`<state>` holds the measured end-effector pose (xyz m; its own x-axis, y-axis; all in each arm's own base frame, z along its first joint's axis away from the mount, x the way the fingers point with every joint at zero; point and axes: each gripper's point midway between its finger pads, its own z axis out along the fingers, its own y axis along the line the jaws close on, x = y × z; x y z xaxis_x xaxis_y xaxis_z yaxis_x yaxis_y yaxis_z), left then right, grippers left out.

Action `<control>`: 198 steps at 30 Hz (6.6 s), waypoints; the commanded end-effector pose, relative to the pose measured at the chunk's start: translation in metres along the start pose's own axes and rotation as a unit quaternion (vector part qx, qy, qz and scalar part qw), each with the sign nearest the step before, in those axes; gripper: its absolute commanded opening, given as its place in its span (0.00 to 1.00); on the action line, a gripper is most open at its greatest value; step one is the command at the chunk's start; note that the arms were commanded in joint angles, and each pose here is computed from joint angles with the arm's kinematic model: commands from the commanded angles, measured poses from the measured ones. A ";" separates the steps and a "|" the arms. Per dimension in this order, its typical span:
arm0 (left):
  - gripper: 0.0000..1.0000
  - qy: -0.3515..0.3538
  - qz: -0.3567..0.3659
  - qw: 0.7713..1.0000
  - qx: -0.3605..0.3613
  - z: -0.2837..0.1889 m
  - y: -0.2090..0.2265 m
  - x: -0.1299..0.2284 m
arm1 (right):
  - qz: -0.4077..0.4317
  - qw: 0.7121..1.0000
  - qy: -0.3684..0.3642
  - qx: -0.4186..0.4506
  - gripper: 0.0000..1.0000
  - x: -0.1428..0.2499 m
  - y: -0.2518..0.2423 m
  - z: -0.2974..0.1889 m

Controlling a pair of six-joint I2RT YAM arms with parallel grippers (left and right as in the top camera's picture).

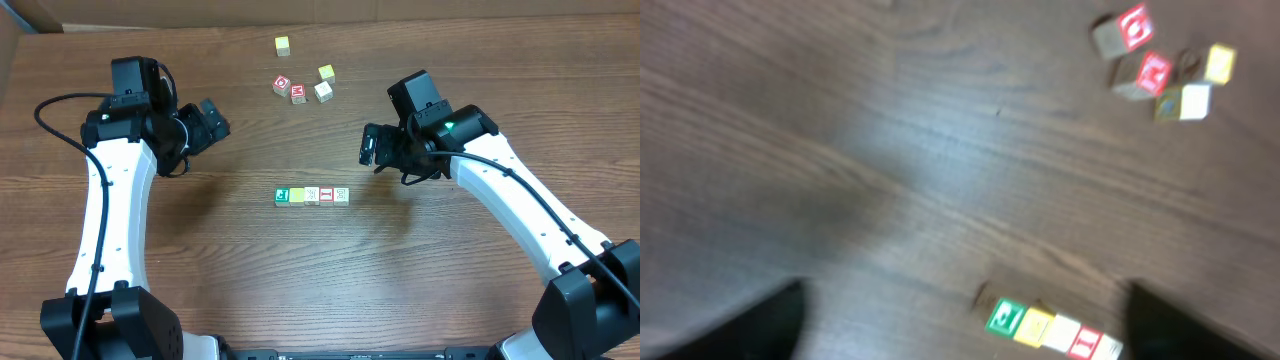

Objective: Flip 5 blocks

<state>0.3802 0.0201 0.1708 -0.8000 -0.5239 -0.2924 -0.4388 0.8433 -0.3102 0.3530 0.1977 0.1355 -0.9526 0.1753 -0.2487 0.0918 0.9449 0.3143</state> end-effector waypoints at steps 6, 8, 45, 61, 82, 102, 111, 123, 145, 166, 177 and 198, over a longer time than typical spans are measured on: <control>0.04 0.112 0.014 0.992 -0.054 -0.001 0.026 0.057 | 0.000 1.000 0.009 -0.002 0.11 0.005 0.001 -0.002; 0.04 0.131 0.022 0.989 -0.066 0.000 0.033 0.067 | 0.005 1.000 0.009 -0.003 0.04 0.005 0.000 -0.002; 0.04 0.125 0.217 0.962 -0.109 0.118 0.011 0.132 | 0.039 0.999 -0.036 0.002 0.04 0.036 -0.013 0.073; 0.04 0.151 0.217 0.957 -0.120 0.144 0.020 0.141 | 0.040 0.999 -0.021 0.025 0.04 0.044 -0.028 0.111; 0.04 0.153 0.217 0.957 -0.121 0.143 0.020 0.142 | 0.081 0.996 0.021 0.029 0.04 0.067 -0.033 0.124; 0.04 0.145 0.217 0.957 -0.128 0.123 0.009 0.122 | 0.043 0.998 0.028 -0.020 0.04 0.064 -0.005 0.105; 0.04 0.147 0.216 0.960 -0.098 0.135 0.005 0.132 | 0.018 0.999 -0.001 -0.029 0.04 0.063 0.013 0.106; 0.04 0.151 0.213 0.962 -0.076 0.137 -0.002 0.135 | 0.016 0.999 -0.019 -0.036 0.04 0.055 0.017 0.106; 0.04 0.143 0.213 0.965 -0.059 0.139 -0.009 0.133 | 0.012 0.999 -0.017 -0.050 0.04 0.056 0.023 0.106; 0.04 0.143 0.212 0.966 -0.043 0.140 -0.016 0.133 | 0.001 0.998 -0.019 -0.062 0.04 0.061 0.035 0.105; 0.04 0.138 0.213 0.966 -0.040 0.141 -0.018 0.131 | -0.006 0.997 -0.022 -0.069 0.04 0.063 0.042 0.105; 0.04 0.099 0.215 0.971 -0.018 0.146 -0.032 0.115 | 0.083 0.993 -0.019 -0.076 0.04 0.063 0.046 0.105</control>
<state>0.3644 -0.0771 0.0157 -0.9709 -0.1045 -0.2153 -0.0770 0.9882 -0.1322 0.3258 0.2642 0.0163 -0.9242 0.3164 -0.2137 0.2057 0.8841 0.4195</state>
